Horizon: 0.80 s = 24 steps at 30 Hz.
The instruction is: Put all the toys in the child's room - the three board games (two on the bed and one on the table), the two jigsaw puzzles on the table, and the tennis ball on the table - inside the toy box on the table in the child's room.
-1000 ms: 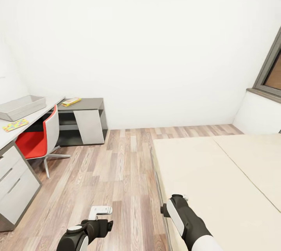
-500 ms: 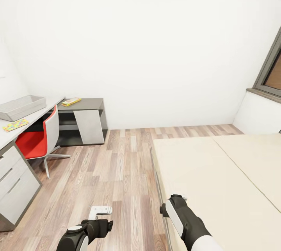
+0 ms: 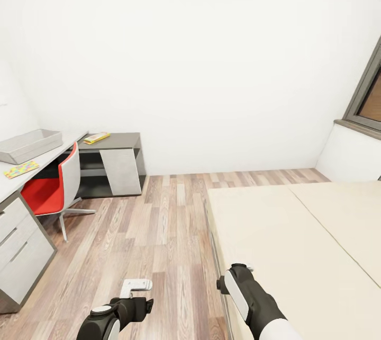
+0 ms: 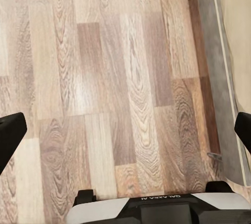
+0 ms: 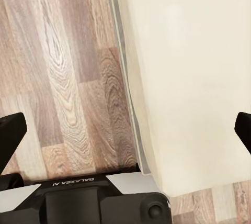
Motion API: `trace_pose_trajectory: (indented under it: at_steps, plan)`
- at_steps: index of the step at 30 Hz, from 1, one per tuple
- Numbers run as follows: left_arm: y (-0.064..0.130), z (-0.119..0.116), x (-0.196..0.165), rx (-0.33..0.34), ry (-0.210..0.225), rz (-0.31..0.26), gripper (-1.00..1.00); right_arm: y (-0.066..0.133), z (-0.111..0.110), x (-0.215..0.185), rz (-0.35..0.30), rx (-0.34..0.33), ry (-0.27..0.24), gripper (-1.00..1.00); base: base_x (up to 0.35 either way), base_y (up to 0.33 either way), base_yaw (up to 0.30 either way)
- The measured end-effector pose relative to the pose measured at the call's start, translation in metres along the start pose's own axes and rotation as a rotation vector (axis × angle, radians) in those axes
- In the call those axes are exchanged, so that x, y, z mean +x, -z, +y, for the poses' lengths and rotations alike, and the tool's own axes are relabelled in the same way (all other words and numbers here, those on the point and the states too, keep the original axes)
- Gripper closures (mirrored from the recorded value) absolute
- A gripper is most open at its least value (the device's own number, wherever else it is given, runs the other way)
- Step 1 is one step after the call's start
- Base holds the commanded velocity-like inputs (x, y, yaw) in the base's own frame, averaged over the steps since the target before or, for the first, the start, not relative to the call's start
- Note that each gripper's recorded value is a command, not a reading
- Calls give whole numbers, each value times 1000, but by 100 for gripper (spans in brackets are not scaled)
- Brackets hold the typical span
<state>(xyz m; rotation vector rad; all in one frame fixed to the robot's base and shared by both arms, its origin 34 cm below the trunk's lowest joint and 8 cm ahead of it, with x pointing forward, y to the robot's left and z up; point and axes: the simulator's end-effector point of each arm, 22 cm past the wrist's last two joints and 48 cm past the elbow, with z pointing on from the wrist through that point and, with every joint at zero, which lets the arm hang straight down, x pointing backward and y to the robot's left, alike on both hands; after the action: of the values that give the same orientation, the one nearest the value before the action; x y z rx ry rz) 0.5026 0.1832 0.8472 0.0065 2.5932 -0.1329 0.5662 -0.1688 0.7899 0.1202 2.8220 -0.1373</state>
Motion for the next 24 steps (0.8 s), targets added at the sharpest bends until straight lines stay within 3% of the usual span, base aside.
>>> trace_pose_trajectory:
  at_steps: [24]
  plan:
    - [0, 0, 0, 1, 0, 0, -100, 0, 0, 0, 0, -2, -1, -100, 20, 0, 0]
